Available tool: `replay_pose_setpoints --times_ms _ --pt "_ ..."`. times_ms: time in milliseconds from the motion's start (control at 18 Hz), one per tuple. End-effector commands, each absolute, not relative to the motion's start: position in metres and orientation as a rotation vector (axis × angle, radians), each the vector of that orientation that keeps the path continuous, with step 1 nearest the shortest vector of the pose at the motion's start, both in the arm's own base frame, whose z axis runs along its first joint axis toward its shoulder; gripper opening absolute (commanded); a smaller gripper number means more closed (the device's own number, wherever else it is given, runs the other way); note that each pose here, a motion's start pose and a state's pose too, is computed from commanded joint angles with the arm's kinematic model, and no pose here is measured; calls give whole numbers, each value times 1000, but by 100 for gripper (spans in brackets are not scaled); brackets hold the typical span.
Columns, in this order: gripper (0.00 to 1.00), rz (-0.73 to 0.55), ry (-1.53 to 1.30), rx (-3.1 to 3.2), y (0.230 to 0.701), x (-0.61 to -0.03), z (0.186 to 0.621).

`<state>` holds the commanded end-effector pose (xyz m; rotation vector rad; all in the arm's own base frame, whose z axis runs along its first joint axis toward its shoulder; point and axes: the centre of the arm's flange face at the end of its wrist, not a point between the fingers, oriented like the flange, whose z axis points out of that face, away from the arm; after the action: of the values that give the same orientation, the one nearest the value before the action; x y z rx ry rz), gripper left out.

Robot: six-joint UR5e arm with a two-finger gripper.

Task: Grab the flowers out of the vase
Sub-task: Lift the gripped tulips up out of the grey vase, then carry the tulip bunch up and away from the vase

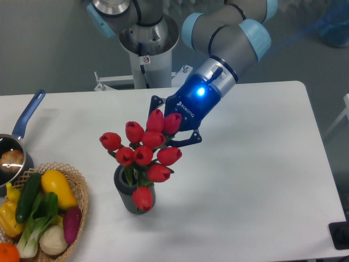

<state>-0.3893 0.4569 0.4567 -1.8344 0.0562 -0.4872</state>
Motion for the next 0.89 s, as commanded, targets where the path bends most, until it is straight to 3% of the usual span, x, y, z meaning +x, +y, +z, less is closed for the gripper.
replay_pose_setpoints --times_ms 167,889 --pt "23 -509 -11 -1807 449 -406 481" --pt "23 -466 -45 -1696 403 -451 507"
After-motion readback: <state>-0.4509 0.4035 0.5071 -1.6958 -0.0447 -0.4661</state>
